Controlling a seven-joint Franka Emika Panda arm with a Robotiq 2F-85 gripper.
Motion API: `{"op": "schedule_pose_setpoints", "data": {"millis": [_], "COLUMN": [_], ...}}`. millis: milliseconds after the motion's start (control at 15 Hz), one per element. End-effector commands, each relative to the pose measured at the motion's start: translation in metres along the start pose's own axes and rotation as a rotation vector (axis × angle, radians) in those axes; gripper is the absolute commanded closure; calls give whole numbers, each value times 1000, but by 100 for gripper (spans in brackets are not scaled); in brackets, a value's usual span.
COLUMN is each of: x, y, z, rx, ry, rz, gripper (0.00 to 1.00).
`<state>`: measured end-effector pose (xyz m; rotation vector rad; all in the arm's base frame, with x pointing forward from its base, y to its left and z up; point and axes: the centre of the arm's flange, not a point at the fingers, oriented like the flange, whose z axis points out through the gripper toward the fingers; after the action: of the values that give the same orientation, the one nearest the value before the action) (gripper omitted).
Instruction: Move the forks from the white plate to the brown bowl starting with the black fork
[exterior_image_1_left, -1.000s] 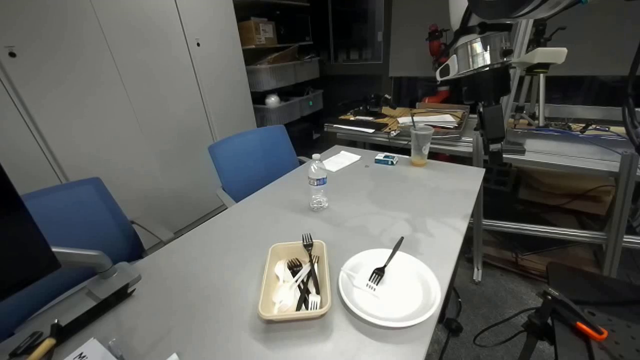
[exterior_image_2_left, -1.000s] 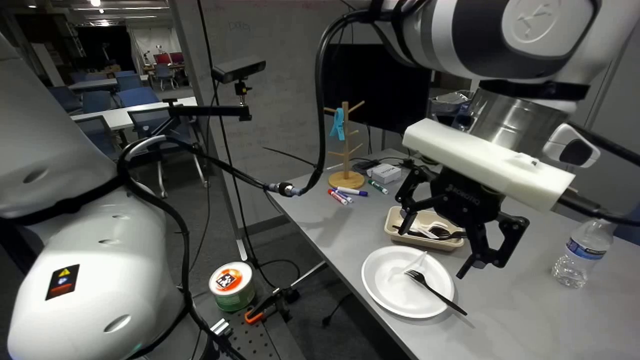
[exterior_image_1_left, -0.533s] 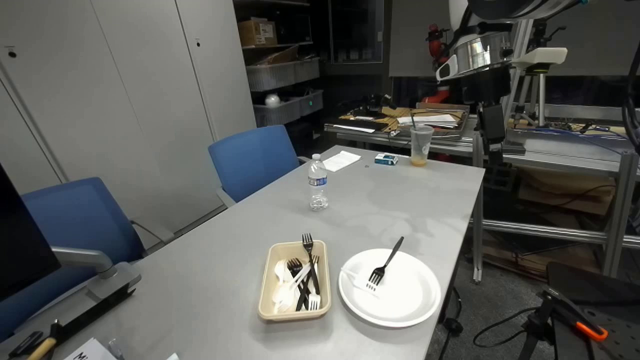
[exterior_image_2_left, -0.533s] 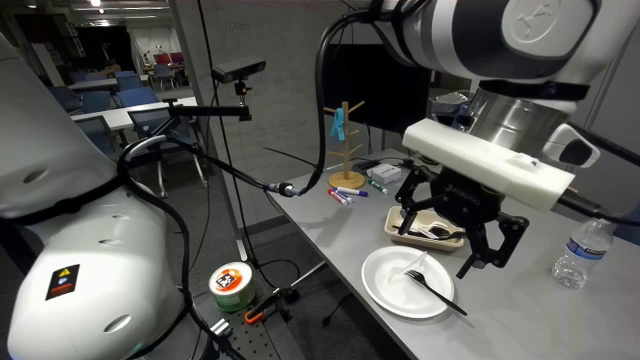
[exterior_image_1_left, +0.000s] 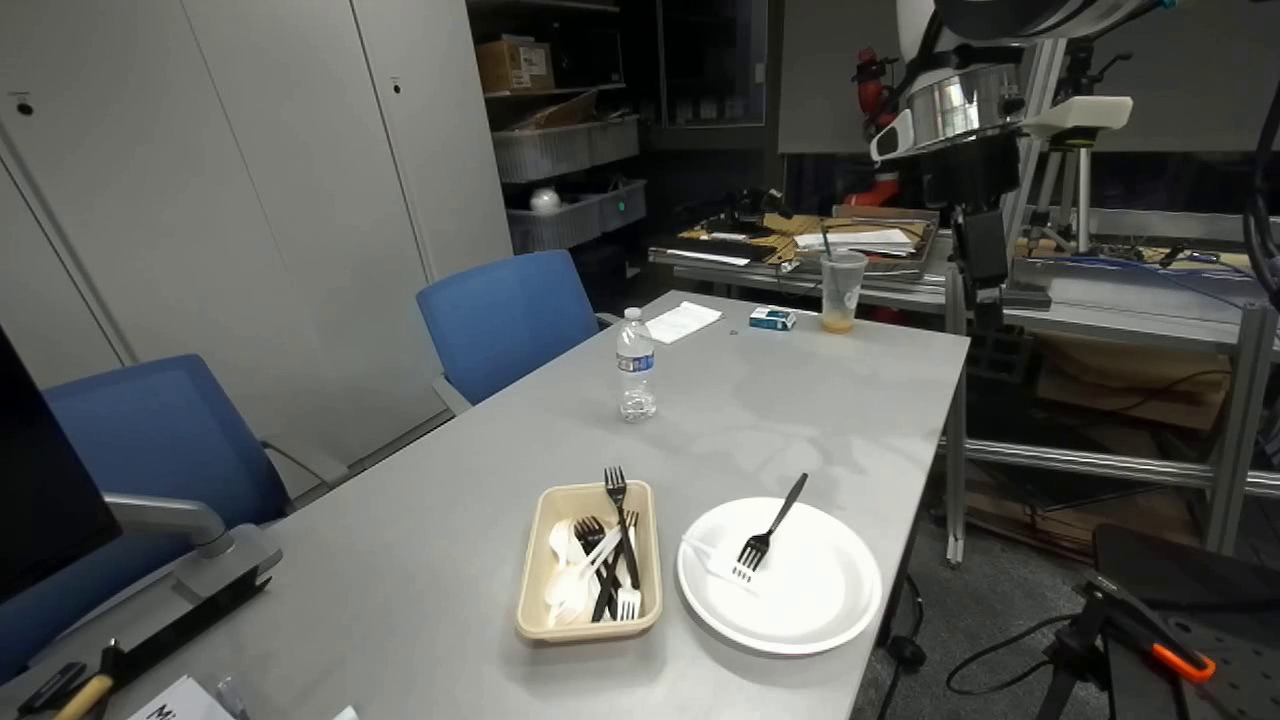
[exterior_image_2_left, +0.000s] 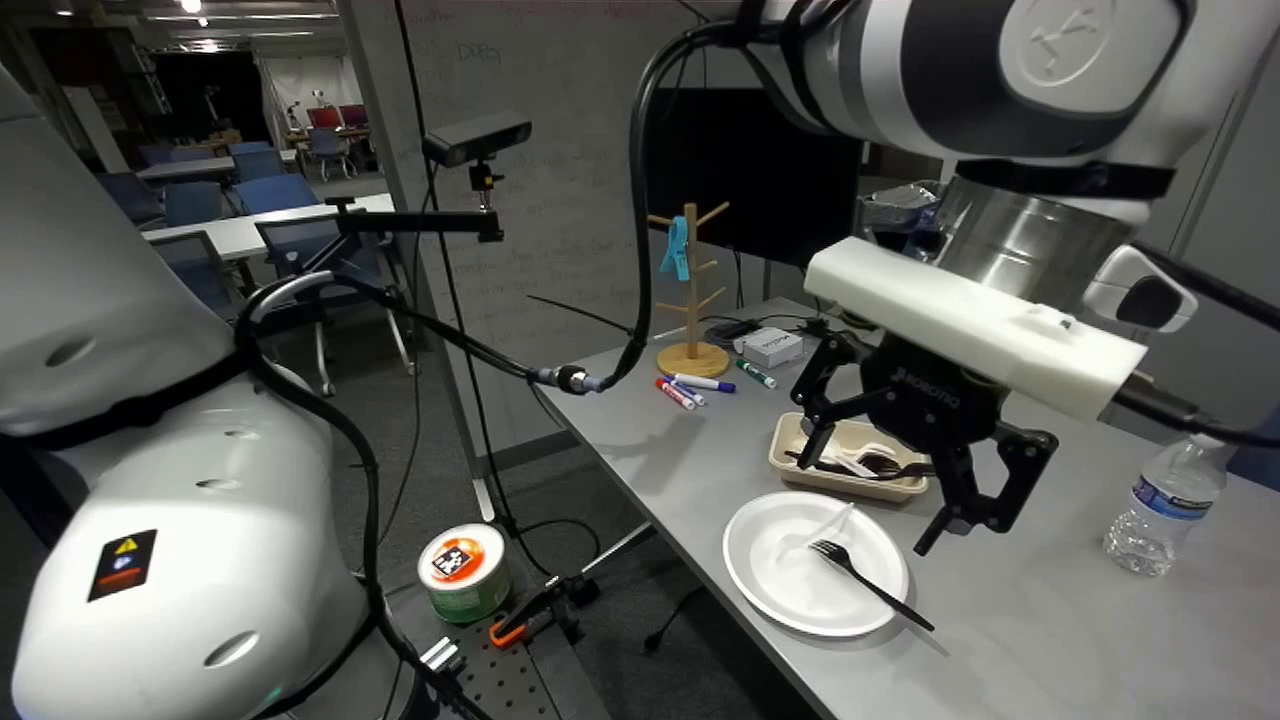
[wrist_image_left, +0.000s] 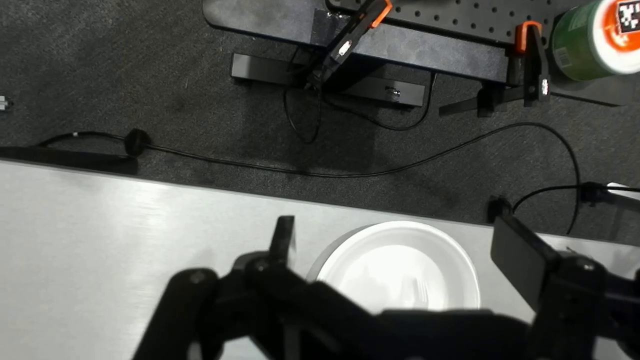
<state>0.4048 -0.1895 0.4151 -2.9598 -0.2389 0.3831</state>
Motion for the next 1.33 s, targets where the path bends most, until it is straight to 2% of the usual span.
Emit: {"op": "schedule_pose_setpoints", "data": {"millis": [0,67,333,400,467,800,1000,1267], "x": [17,19,38,13,16,16,30,65], "y": [29,27,30,17,17,17,1,-43], "z": [-68,-76,-154,-113,-124,-112,-97,-61], "rx": [-28,-33,-100,-89,-101,-88,-154,-252], "ry": [19,29,102,114,128,106,123,198], "rz": [6,10,26,25,25,26,28,-3], "gripper": [0,0,0,0,0,0,0,0]}}
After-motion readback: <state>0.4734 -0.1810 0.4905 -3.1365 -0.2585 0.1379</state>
